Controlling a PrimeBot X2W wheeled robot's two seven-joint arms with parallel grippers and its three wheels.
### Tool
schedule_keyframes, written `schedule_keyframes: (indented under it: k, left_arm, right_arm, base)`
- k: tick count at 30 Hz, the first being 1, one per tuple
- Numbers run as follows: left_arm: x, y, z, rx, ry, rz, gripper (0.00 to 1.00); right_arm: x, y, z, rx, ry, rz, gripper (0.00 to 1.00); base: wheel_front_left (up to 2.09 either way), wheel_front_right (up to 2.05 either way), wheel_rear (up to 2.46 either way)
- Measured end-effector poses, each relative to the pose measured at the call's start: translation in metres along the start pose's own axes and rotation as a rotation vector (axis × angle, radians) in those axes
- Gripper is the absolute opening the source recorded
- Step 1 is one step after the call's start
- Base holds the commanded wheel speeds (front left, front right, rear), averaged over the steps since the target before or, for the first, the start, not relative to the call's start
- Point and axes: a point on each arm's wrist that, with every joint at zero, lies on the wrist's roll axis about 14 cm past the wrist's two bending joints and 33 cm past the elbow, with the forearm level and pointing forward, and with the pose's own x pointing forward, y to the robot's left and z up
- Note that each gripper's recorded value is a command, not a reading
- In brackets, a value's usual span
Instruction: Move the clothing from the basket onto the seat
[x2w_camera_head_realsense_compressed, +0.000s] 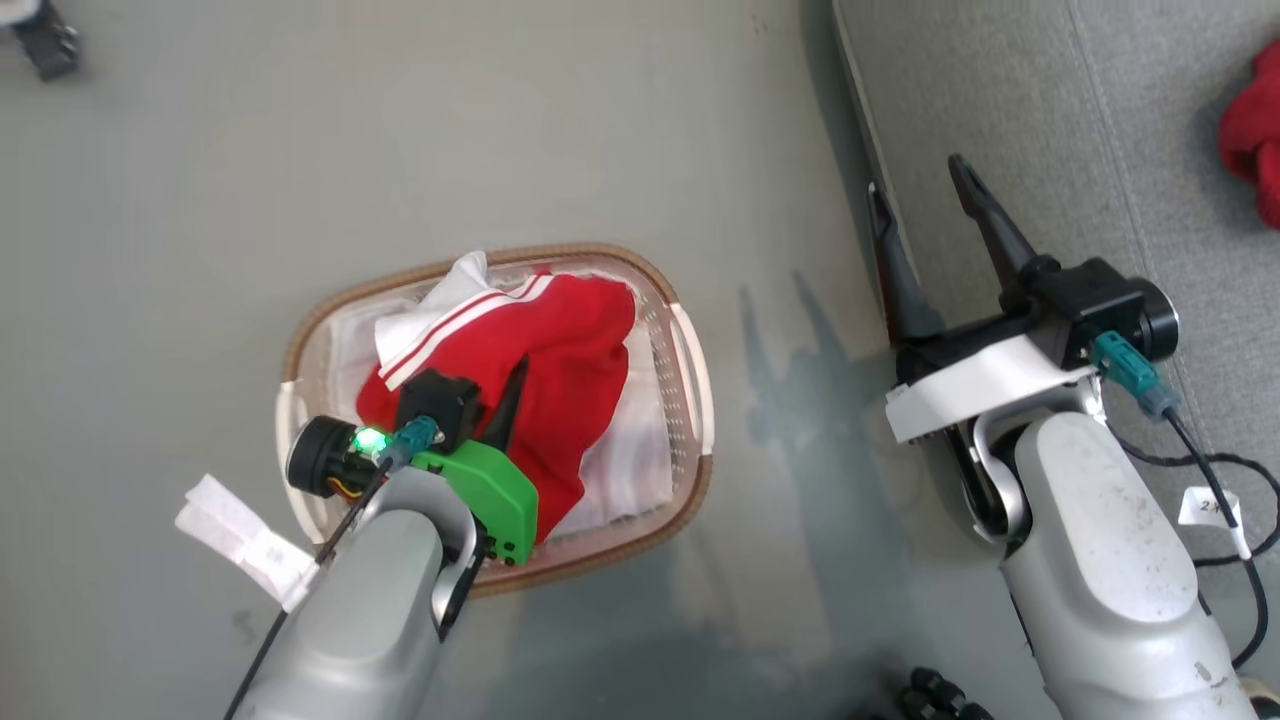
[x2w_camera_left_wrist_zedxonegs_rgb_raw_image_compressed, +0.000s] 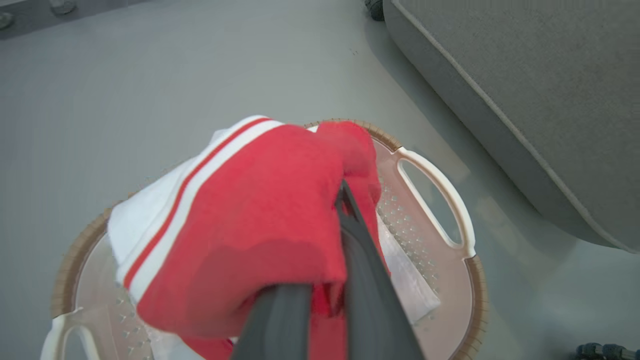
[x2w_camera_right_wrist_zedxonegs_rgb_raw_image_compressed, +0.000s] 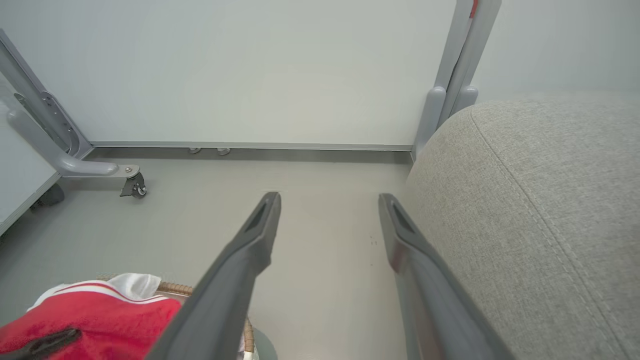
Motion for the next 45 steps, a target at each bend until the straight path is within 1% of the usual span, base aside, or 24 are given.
schedule_keyframes:
  k: [12, 25, 35, 45]
  left_arm:
    - [-0.052, 0.0, 0.068, 0.04, -0.216, 0.085, 0.0]
    - [-0.105, -0.015, 0.158, 0.12, -0.502, 0.121, 0.0]
    - [-0.144, -0.053, 0.219, 0.207, -0.703, 0.065, 0.0]
    - [-0.177, -0.088, 0.262, 0.28, -0.852, 0.004, 0.0]
  right_arm:
    - [-0.024, 0.027, 0.028, 0.001, -0.046, 0.05, 1.0]
    - [-0.048, 0.057, 0.048, 0.005, -0.079, 0.119, 1.0]
    - [-0.067, 0.063, 0.057, 0.017, -0.097, 0.125, 1.0]
    - [-0.081, 0.069, 0.066, 0.02, -0.117, 0.135, 1.0]
  base:
    - [0.0, 0.0, 0.0]
    - [0.0, 0.0, 0.0]
    - [0.0, 0.0, 0.0]
    - [0.0, 0.0, 0.0]
